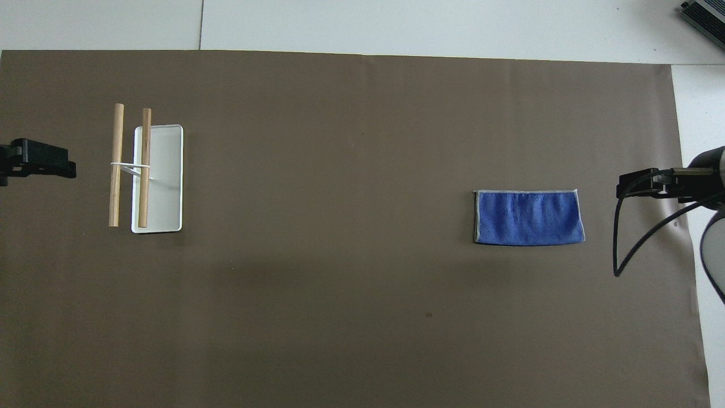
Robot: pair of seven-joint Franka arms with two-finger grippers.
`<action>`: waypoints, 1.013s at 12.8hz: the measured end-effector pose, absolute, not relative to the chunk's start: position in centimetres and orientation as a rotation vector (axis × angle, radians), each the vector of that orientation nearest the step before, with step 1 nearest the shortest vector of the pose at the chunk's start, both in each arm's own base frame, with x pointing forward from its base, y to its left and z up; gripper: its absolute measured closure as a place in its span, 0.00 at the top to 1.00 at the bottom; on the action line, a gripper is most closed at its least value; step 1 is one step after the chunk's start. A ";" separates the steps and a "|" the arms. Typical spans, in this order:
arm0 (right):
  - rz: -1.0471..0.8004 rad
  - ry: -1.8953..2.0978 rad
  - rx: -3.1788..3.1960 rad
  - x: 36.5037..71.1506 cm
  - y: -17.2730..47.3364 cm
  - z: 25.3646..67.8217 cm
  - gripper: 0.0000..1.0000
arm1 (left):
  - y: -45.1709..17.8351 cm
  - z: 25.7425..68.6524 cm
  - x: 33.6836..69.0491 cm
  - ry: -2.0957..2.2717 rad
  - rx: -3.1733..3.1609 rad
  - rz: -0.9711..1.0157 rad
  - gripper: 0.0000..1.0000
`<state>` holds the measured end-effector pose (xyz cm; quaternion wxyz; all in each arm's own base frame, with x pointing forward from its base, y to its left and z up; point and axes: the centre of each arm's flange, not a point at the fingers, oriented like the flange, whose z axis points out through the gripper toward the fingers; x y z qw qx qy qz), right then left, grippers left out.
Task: Right arm passes towel to left arm to hang
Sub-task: 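Reach the right gripper down to the blue towel's near edge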
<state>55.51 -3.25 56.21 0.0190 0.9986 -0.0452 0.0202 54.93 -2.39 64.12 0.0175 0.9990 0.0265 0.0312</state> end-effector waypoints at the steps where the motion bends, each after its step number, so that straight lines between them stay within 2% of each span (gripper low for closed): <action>1: 0.072 -0.135 3.097 56.8 -3.2 53.9 1.00 | -2.4 64.1 54.9 0.082 3.104 0.097 1.00; 4: 0.096 -0.116 3.090 60.4 -2.8 46.4 1.00 | -2.4 64.0 54.9 0.090 3.104 0.094 1.00; 6: 0.132 -0.075 3.096 61.2 -1.3 41.1 1.00 | -2.2 63.8 54.9 0.177 3.099 0.086 1.00; 9: 0.141 0.029 3.105 59.2 2.2 33.4 1.00 | -2.0 63.5 54.9 0.413 3.074 0.071 1.00; 13: 0.095 0.035 3.120 56.8 1.8 29.9 1.00 | -2.0 63.4 54.7 0.432 3.072 0.066 1.00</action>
